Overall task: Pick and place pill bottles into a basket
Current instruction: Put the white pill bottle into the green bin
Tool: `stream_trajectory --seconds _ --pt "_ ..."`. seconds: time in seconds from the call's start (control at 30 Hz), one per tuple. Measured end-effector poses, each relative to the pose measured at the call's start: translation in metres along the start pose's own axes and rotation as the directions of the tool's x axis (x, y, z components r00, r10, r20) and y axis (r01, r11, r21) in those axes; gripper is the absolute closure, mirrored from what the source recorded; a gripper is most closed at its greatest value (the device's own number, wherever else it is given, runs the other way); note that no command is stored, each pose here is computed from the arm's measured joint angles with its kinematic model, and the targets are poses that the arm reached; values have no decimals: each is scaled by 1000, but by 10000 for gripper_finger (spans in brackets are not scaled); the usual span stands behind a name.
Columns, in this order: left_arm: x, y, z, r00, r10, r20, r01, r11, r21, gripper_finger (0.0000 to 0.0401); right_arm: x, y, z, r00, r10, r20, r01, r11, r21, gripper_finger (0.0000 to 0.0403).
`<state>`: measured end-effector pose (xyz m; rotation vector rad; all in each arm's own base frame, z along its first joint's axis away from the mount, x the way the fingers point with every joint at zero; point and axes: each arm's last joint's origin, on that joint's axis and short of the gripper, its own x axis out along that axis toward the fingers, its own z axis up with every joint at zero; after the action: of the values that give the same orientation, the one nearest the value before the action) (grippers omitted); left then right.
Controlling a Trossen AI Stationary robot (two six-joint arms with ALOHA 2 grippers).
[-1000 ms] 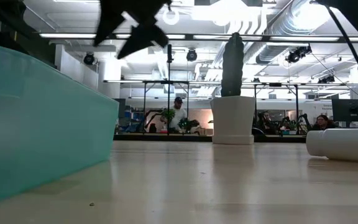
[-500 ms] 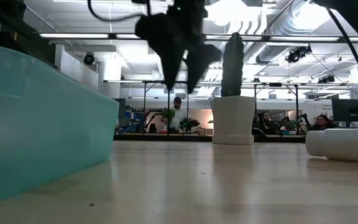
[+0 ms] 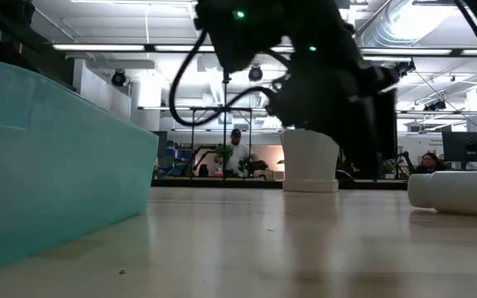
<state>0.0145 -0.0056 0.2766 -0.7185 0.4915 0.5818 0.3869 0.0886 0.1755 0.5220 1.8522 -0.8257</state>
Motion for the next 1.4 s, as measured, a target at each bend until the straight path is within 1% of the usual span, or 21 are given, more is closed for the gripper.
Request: stream_trajectory --seconds 0.2,0.4,0.47,0.73,0.83,0.93,1.0,1.1,1.2,1.27,1.33,1.4 --pt "0 0 0 1000 0 -1 0 1000 -1 139 5 3 -11 1000 -20 -12 20 1000 -2 126" --pt "0 0 0 1000 -3 -1 3 1000 -6 139 2 4 -16 998 -39 41 36 997 73 126" --pt "0 0 0 1000 -4 -1 4 1000 -7 139 2 3 -17 998 -39 46 35 996 82 126" --pt "0 0 0 1000 -5 -1 5 1000 -8 139 2 3 -17 999 -36 39 32 997 75 126" --pt "0 0 0 1000 -6 -1 6 1000 -8 139 1 2 -17 997 -42 58 39 998 50 126" --pt "0 0 0 1000 -6 -1 6 1000 -8 139 0 -8 -22 997 -48 54 45 998 50 126" --pt "0 0 0 1000 -6 -1 6 1000 -8 139 -1 -21 -29 997 -55 50 52 997 65 126" --pt "0 0 0 1000 -5 -1 5 1000 -8 139 -3 -44 -43 998 -53 45 47 990 130 126" --pt "0 0 0 1000 -5 -1 5 1000 -8 139 -3 -61 -54 998 -7 66 -4 985 174 126" --pt "0 0 0 1000 -5 -1 5 1000 -8 139 -4 -65 -58 992 69 104 -89 975 205 126" --pt "0 0 0 1000 -5 -1 5 1000 -8 139 -4 -66 -59 976 165 141 -193 958 211 126" --pt "0 0 0 1000 -5 -1 5 1000 -8 139 -1 -64 -59 959 230 162 -262 942 211 126"
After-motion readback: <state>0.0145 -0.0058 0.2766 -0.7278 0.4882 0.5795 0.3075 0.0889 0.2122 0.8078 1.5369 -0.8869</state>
